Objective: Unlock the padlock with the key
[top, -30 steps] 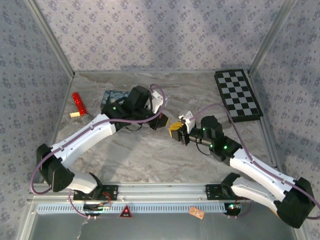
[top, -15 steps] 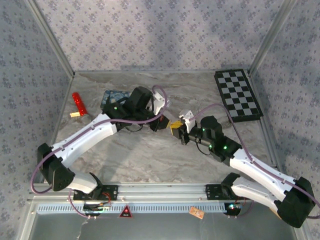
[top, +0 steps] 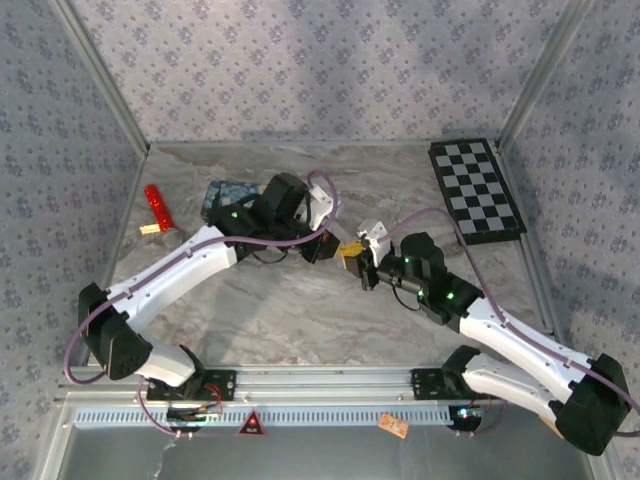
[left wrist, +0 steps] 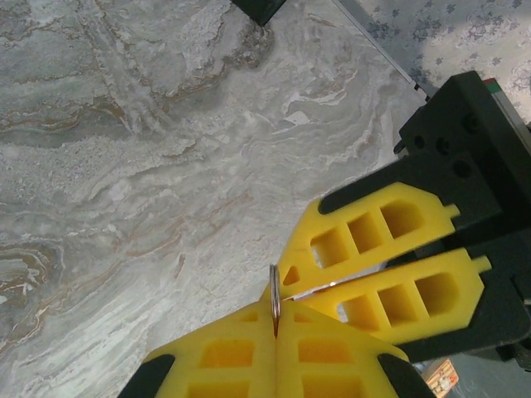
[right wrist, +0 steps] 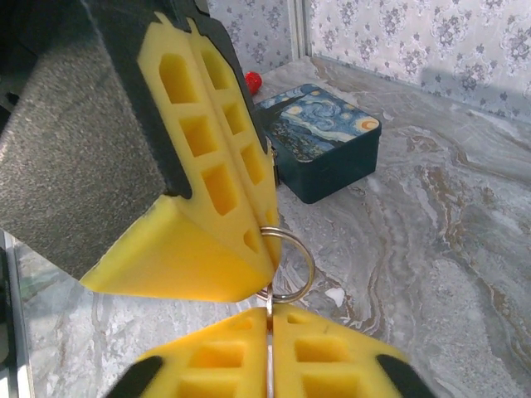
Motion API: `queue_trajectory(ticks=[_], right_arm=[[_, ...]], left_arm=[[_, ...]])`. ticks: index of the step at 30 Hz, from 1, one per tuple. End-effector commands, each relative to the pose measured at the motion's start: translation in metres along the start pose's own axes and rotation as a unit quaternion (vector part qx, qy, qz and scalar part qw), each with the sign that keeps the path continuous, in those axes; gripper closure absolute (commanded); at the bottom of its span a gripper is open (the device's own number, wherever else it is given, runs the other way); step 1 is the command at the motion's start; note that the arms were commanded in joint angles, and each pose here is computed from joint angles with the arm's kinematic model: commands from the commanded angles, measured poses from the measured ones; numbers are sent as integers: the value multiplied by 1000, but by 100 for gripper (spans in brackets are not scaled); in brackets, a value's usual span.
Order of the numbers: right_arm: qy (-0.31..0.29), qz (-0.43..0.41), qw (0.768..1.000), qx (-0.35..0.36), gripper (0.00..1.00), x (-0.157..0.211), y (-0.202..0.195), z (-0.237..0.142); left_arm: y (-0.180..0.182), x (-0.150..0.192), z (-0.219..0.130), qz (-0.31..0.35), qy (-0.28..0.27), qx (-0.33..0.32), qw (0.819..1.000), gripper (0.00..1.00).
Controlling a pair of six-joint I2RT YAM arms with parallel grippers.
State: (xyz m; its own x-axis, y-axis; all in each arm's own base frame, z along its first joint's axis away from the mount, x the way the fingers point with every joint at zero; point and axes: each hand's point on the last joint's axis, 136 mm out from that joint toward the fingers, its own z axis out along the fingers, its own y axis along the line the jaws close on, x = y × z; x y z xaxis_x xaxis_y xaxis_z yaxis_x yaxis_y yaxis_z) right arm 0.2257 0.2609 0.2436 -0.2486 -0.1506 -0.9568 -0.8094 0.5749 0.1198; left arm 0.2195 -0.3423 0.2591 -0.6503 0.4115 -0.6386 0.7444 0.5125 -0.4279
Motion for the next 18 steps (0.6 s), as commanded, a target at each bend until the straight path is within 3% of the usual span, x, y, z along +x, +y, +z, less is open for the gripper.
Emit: queue_trajectory(ticks=[1, 10, 18], right_arm=[[-26, -11, 999, -22, 83, -19, 11, -4], [-34, -15, 999, 8, 83, -19, 1, -7], [-36, -19, 999, -2, 100, -22, 5, -8]], left_arm=[[-12, -5, -2, 17, -1, 18, 1000, 100], [-20, -4, -5, 18, 2, 37, 999, 100], [-22, 1, -3, 16, 13, 49, 999, 100]])
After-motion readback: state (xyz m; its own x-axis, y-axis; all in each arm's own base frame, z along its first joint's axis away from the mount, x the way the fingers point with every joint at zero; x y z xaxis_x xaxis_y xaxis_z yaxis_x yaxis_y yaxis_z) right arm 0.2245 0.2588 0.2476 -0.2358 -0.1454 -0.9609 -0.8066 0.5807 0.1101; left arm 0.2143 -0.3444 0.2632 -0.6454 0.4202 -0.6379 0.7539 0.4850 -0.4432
